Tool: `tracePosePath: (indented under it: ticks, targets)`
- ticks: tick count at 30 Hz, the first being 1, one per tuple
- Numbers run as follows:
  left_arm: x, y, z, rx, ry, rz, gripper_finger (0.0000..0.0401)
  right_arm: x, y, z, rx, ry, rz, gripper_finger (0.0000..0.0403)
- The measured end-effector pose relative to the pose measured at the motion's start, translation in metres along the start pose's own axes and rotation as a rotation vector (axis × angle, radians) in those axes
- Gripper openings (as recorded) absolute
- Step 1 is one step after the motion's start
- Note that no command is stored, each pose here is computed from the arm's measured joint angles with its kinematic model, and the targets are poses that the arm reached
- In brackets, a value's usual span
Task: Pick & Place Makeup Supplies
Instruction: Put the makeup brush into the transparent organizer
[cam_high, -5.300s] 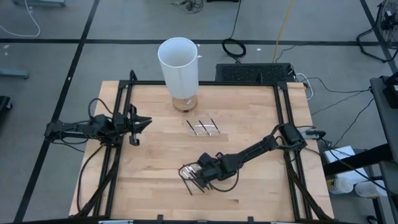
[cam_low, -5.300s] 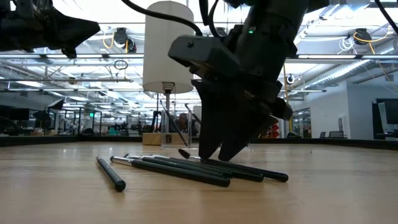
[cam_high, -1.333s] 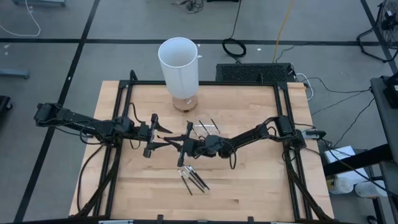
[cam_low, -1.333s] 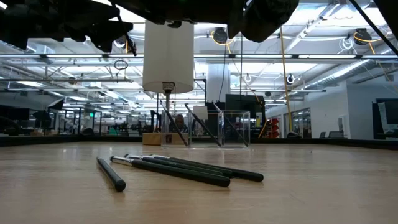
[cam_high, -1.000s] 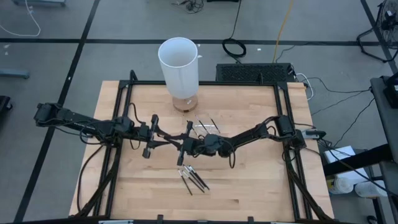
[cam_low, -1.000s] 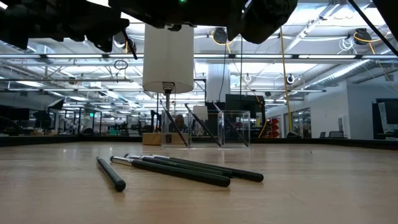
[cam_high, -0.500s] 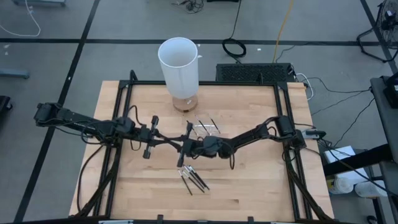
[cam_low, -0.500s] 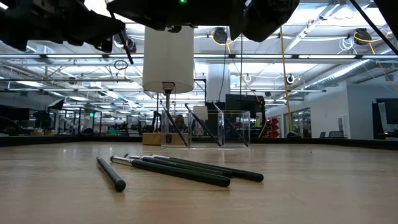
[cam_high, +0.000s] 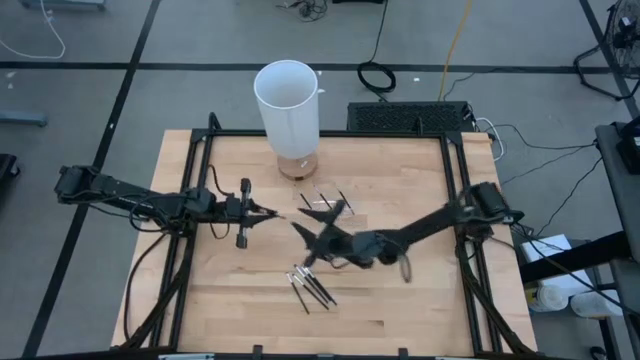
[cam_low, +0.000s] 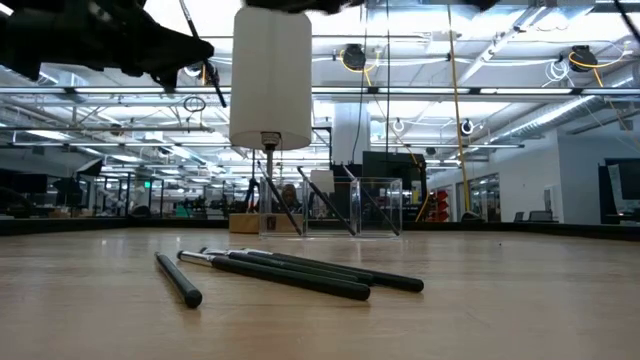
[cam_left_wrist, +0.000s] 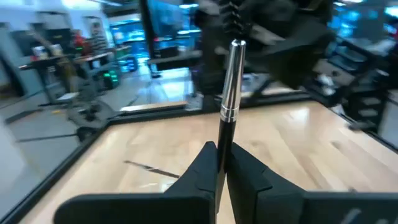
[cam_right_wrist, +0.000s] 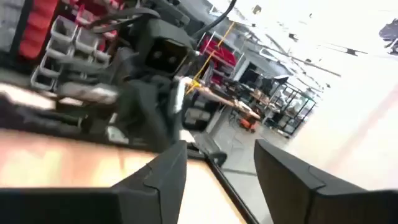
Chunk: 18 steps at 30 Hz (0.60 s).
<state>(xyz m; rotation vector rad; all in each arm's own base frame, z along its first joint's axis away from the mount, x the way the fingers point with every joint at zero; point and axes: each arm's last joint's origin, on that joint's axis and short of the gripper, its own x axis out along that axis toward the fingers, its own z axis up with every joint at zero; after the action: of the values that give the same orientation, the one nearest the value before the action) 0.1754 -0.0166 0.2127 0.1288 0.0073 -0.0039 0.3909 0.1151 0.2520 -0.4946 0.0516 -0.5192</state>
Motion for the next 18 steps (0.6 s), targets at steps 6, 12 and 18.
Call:
tracePosePath:
  ticks: [6, 12, 18]
  targets:
    - [0.001, 0.010, 0.004, -0.013, -0.048, 0.039, 0.0014, -0.069, -0.037, -0.018, 0.147, -0.032, 0.173, 0.0041]
    - [0.006, 0.023, 0.008, -0.095, -0.110, 0.052, 0.0014, -0.106, -0.083, -0.043, 0.237, -0.030, 0.249, 0.0015]
    - [0.020, 0.030, 0.001, -0.214, -0.097, 0.257, 0.0014, -0.127, -0.120, -0.064, 0.261, -0.081, 0.237, 0.0004]
